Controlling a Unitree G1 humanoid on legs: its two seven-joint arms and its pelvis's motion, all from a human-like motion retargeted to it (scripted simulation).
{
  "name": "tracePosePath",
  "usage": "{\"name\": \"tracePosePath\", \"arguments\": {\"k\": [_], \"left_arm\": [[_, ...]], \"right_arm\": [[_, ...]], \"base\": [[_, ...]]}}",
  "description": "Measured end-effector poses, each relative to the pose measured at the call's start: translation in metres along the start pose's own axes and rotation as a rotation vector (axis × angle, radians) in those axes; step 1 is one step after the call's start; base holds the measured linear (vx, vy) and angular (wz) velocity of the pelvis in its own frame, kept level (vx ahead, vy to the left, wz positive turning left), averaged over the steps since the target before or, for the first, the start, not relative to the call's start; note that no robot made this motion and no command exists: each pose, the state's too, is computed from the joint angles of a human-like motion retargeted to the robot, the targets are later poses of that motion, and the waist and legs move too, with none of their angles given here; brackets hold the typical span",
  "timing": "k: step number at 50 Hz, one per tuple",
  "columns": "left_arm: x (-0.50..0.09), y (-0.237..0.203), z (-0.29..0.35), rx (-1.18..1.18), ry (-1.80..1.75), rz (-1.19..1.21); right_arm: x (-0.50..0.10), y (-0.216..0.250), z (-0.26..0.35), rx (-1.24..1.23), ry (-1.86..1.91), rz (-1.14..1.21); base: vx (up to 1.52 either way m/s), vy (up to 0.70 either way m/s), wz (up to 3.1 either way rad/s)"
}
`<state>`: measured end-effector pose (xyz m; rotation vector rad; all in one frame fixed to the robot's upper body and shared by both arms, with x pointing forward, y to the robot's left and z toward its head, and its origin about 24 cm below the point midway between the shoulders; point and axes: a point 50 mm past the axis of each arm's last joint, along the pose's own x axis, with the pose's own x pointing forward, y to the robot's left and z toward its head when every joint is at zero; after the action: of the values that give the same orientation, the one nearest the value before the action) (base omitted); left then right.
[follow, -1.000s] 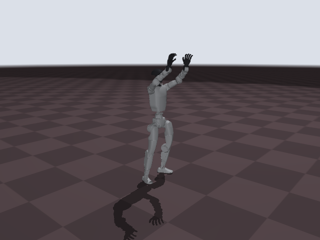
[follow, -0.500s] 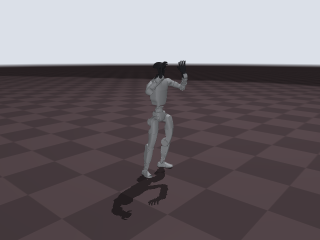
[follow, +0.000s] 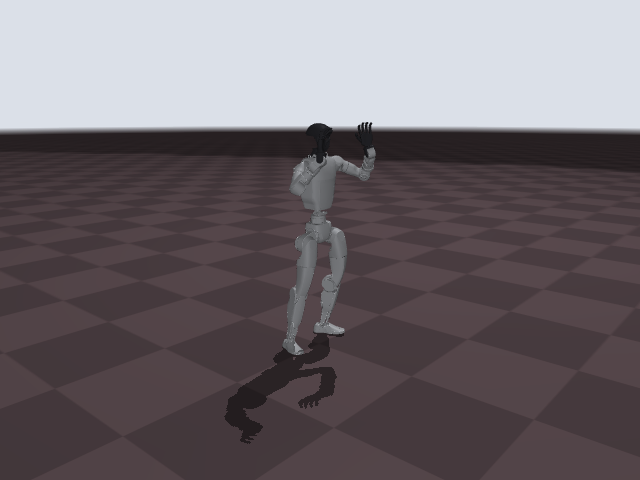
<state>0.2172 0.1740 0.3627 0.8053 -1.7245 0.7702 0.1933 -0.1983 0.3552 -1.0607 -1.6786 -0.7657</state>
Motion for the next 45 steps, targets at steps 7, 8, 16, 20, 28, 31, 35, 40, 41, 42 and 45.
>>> {"name": "tracePosePath", "arguments": {"k": [7, 8, 16, 20, 28, 31, 35, 40, 41, 42, 45], "left_arm": [[0.0, 0.002, -0.002, -0.009, 0.02, 0.013], [0.0, 0.002, -0.003, -0.005, 0.02, 0.015], [0.0, 0.004, -0.004, 0.004, 0.026, 0.027], [0.0, 0.004, -0.004, 0.004, 0.027, 0.028], [0.021, -0.015, -0.001, -0.009, -0.043, 0.019], [0.06, -0.066, 0.003, 0.037, -0.114, -0.017], [0.11, -0.136, -0.006, 0.362, -0.164, -0.171], [0.128, -0.149, -0.036, 0.634, 0.05, -0.442], [0.134, -0.148, -0.034, 0.618, 0.071, -0.433], [0.14, -0.147, -0.03, 0.608, 0.078, -0.415], [0.155, -0.142, -0.018, 0.6, 0.003, -0.322]], "right_arm": [[-0.002, 0.0, 0.001, 0.02, 0.009, -0.003], [-0.002, 0.0, 0.002, 0.02, 0.008, -0.004], [-0.002, -0.001, 0.003, 0.017, 0.007, -0.014], [-0.002, 0.0, 0.003, 0.014, 0.001, -0.015], [0.017, 0.004, 0.006, -0.04, -0.118, -0.045], [0.048, 0.026, -0.009, -0.185, -0.205, -0.08], [0.111, 0.091, -0.034, -0.37, -0.166, -0.01], [0.151, 0.139, -0.056, -0.518, 0.122, 0.257], [0.155, 0.137, -0.06, -0.52, 0.181, 0.273], [0.158, 0.134, -0.063, -0.527, 0.223, 0.277], [0.167, 0.125, -0.065, -0.576, 0.203, 0.254]], "base": [[0.0, 0.0, 0.0], [0.0, 0.0, 0.0], [0.0, 0.0, 0.0], [0.0, 0.0, 0.0], [0.0, 0.0, 0.0], [0.0, 0.0, 0.0], [0.0, 0.0, 0.0], [0.0, 0.0, 0.0], [0.0, 0.0, 0.0], [0.0, 0.0, 0.0], [0.0, 0.0, 0.0]]}}
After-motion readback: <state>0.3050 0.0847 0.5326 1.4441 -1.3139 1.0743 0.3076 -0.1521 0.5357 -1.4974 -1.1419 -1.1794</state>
